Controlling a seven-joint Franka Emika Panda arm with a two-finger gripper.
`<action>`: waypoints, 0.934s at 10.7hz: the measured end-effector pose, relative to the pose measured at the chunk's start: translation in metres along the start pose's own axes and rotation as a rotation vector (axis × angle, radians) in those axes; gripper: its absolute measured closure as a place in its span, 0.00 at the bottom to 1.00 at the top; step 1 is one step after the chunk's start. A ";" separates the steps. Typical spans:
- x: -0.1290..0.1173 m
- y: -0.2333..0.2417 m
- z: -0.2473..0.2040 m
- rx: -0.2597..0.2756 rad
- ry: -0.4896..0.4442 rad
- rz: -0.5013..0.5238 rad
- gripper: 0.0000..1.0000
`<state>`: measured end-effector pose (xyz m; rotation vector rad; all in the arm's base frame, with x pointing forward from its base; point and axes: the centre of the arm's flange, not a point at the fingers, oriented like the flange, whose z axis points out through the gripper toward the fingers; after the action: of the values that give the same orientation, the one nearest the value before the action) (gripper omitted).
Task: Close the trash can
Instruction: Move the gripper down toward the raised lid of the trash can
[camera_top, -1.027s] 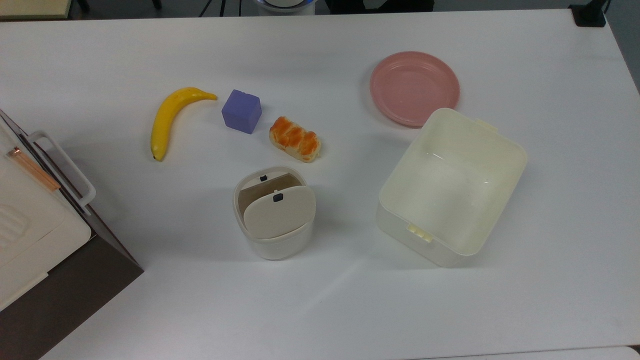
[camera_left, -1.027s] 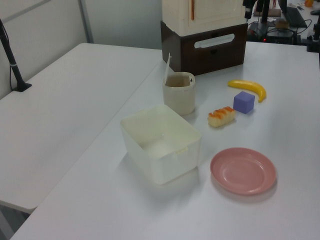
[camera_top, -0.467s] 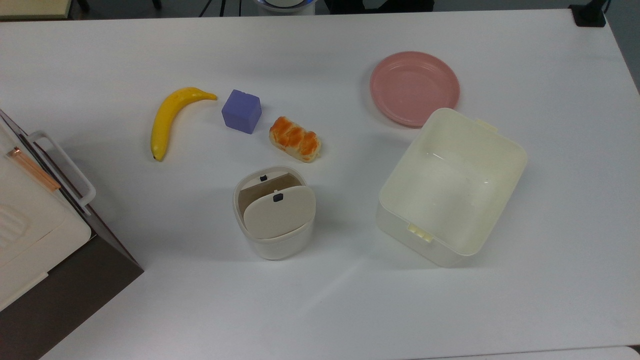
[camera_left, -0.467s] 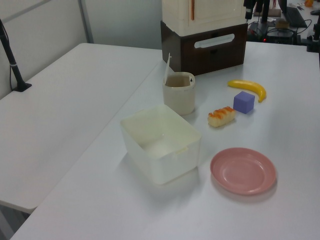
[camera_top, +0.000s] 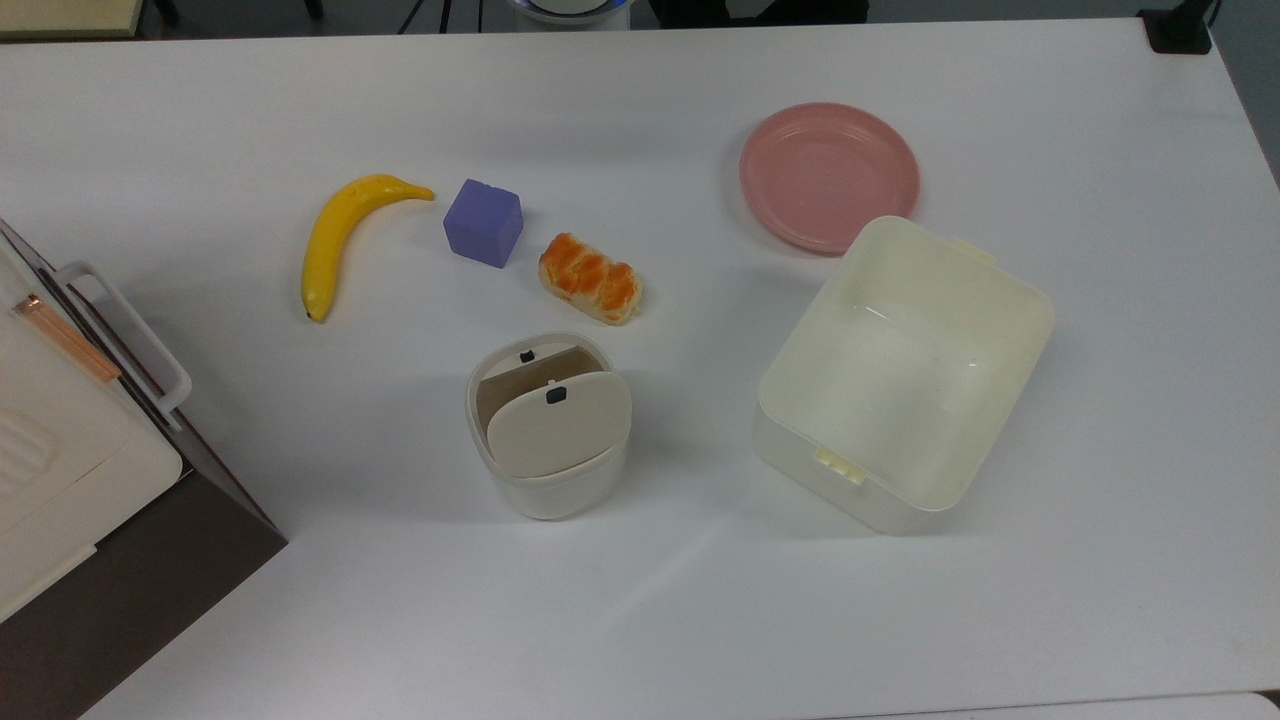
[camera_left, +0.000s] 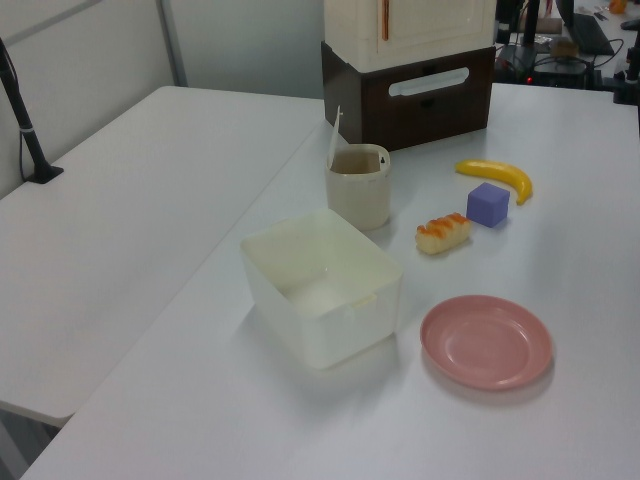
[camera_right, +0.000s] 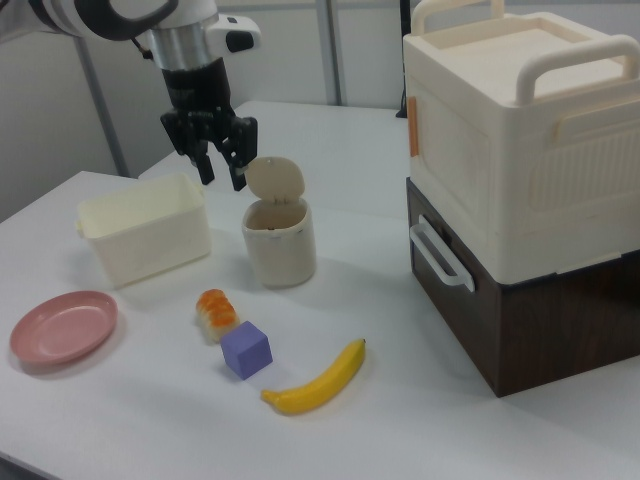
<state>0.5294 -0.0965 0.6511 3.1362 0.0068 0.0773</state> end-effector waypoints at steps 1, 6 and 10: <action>0.004 -0.003 0.008 0.000 -0.016 -0.038 0.57; 0.050 -0.047 0.060 -0.023 -0.052 -0.093 0.99; 0.117 -0.082 0.088 -0.053 0.178 0.206 0.99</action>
<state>0.6498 -0.0146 0.5685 3.0538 -0.3125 0.3502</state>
